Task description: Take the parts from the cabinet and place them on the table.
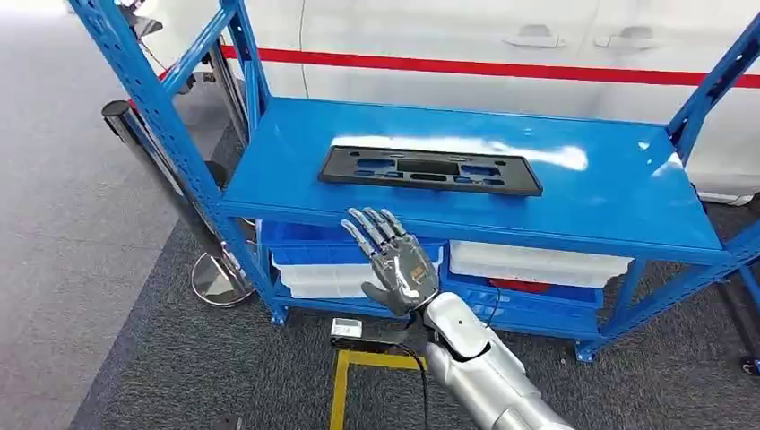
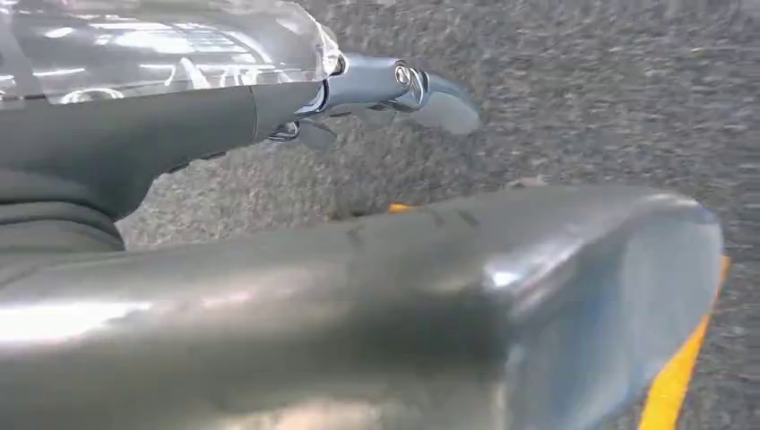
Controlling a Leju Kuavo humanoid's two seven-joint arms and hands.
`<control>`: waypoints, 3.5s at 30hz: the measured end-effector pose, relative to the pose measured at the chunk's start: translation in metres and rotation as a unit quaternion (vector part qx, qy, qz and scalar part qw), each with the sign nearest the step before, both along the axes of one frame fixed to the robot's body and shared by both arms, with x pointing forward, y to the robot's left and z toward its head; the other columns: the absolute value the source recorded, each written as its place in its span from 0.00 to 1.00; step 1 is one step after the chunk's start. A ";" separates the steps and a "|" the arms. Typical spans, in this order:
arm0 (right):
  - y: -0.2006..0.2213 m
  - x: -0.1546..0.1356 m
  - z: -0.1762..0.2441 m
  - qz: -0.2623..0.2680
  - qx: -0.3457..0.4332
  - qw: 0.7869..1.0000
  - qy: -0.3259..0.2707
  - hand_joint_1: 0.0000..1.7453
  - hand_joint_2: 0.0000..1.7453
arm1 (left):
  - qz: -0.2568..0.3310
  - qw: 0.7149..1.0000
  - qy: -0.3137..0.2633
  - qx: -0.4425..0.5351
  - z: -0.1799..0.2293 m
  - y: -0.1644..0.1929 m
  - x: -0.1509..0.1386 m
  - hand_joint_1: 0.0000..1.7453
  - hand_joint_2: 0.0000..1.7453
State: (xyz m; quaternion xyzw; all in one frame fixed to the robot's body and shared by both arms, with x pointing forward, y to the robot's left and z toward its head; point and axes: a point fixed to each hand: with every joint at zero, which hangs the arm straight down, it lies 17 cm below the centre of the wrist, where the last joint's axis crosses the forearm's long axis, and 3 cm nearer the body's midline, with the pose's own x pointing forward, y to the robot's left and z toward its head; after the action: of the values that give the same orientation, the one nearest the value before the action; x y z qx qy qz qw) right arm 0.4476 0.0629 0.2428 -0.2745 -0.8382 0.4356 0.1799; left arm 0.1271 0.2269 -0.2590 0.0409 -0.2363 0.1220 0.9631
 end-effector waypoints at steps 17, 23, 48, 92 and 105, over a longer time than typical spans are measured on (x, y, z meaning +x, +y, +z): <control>-0.180 0.087 0.058 -0.254 0.099 0.962 -0.028 0.00 1.00 | -0.029 1.000 0.008 -0.008 -0.001 -0.010 -0.002 0.00 0.00; -0.288 0.100 0.070 -0.332 0.148 0.931 -0.044 0.00 1.00 | -0.038 0.999 0.011 -0.007 -0.002 -0.008 -0.003 0.00 0.00; -0.371 0.094 0.015 -0.275 0.305 0.911 0.045 0.00 1.00 | -0.025 1.000 -0.012 0.005 0.001 0.009 0.005 0.00 0.00; -0.251 0.044 -0.045 -0.190 0.089 0.977 0.043 0.00 1.00 | 0.006 1.000 -0.019 0.010 0.002 0.022 0.006 0.00 0.00; -0.223 0.033 -0.052 -0.206 0.045 0.977 0.033 0.00 1.00 | -0.017 1.000 -0.018 -0.002 0.002 0.005 0.007 0.00 0.00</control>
State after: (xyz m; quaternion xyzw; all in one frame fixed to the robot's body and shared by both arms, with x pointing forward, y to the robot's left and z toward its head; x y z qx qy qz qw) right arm 0.4807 -0.1605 0.1904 -0.4182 -0.7759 0.3601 0.3056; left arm 0.1345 0.2322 -0.2566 0.0323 -0.2539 0.1072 0.9607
